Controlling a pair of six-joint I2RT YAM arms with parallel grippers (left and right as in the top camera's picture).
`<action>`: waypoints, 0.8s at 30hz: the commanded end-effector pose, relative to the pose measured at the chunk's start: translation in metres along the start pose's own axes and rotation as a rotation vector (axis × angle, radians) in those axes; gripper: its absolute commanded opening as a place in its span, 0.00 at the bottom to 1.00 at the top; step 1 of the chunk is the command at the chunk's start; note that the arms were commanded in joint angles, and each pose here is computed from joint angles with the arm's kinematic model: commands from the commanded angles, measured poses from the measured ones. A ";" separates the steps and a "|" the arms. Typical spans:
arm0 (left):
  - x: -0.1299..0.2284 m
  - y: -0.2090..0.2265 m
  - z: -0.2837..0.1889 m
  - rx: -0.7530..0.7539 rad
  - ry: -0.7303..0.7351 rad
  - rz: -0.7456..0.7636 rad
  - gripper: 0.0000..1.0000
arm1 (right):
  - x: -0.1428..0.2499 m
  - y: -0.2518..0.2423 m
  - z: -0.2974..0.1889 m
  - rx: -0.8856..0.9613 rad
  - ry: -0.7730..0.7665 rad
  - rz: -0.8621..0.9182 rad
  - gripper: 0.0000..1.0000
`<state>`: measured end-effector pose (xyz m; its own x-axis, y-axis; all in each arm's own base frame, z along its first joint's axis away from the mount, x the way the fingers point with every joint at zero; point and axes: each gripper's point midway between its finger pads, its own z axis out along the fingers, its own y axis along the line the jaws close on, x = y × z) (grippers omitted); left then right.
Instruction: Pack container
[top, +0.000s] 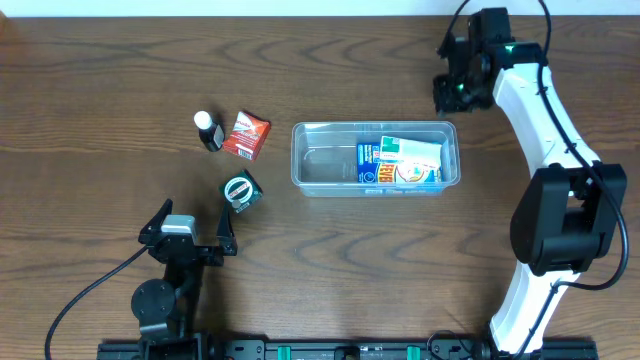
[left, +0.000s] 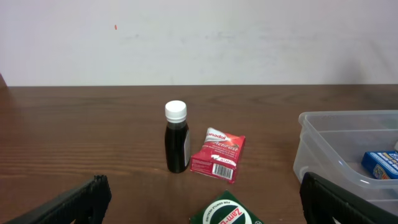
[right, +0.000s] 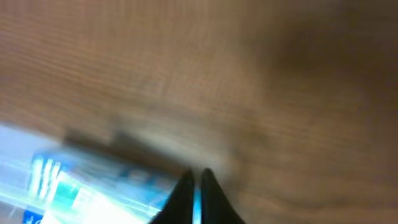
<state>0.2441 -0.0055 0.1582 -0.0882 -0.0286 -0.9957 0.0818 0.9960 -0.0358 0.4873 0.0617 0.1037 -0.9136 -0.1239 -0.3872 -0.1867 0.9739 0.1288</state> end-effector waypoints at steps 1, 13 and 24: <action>0.016 -0.001 0.001 0.009 0.044 -0.014 0.98 | -0.011 -0.039 -0.007 0.091 -0.052 0.071 0.26; 0.016 -0.001 0.001 0.009 0.044 -0.014 0.98 | 0.009 -0.153 -0.032 0.215 -0.085 0.305 0.99; 0.016 -0.001 0.001 0.009 0.044 -0.014 0.98 | 0.018 -0.180 -0.040 0.238 -0.090 0.357 0.99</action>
<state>0.2441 -0.0055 0.1581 -0.0886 -0.0286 -0.9957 0.0818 0.9960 -0.0359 0.4901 -0.1175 0.1076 -0.8763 0.2145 -0.4314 0.2113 0.9758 0.0560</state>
